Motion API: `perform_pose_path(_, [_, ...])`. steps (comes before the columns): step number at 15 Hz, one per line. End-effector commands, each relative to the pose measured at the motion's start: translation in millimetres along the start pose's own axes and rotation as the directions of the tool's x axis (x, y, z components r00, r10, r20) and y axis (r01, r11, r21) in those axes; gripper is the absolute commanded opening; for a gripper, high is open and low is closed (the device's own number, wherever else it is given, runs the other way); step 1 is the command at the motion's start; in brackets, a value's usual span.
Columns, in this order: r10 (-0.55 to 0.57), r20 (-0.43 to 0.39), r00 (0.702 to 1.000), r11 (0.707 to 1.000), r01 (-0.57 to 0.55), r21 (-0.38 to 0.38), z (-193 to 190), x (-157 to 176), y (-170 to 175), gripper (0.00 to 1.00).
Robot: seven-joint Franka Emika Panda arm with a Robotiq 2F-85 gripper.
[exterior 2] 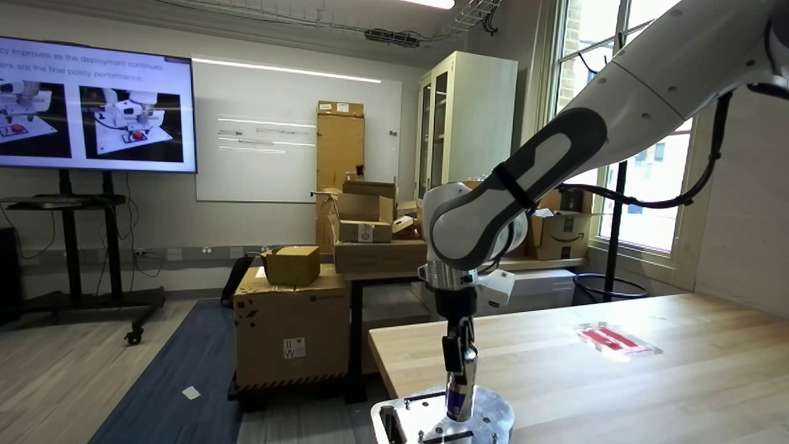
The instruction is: Move the can to the left
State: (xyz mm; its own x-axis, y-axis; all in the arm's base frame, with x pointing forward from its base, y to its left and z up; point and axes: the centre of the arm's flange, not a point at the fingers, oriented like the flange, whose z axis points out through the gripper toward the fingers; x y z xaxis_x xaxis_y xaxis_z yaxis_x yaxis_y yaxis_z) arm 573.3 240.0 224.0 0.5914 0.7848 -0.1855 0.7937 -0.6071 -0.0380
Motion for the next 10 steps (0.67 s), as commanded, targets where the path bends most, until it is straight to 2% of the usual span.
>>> perform_pose_path(1, [0.019,0.006,1.0,1.0,-0.019,-0.008,-3,15,22,0.35])
perform_pose_path(5, [0.035,0.011,0.999,0.999,-0.035,-0.005,8,19,36,0.35])
perform_pose_path(6, [0.042,0.016,0.999,0.999,-0.042,-0.005,11,19,39,0.82])
perform_pose_path(9, [0.056,0.034,0.998,0.998,-0.056,0.0,12,15,42,1.0])
perform_pose_path(10, [0.06,0.044,0.997,0.998,-0.06,0.004,11,12,41,1.0])
